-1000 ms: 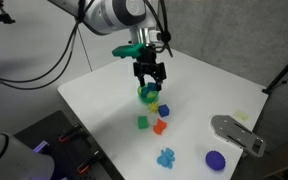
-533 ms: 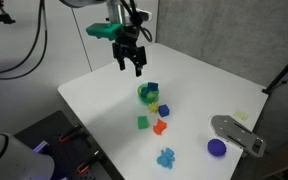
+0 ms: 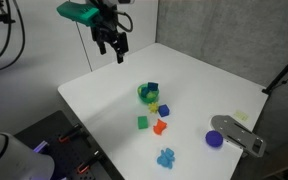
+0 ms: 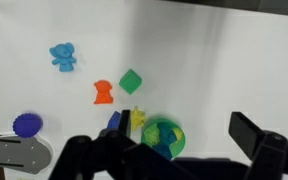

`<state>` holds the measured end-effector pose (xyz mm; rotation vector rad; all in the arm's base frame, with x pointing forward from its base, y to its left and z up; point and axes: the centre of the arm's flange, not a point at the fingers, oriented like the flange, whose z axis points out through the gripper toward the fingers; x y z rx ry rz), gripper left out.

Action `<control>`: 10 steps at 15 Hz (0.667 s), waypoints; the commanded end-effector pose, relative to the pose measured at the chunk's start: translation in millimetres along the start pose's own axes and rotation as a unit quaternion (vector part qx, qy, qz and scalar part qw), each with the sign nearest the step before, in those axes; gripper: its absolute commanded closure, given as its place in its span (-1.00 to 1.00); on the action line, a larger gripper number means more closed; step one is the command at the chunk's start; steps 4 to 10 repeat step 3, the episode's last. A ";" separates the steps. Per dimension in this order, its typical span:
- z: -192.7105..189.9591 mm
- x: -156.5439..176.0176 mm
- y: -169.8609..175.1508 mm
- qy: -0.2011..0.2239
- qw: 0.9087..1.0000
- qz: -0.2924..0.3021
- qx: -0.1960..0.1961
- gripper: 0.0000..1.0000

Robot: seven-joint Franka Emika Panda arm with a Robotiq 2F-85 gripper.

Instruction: Remove the ball from the green bowl and put it on the table

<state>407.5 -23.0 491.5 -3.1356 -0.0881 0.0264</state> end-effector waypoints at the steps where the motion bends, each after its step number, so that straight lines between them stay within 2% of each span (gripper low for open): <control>1: -2.4 -4.9 -1.8 -0.003 1.000 -0.003 0.001 -1.00; 10: -4.0 -10.8 -4.6 -0.006 1.000 -0.006 0.001 -1.00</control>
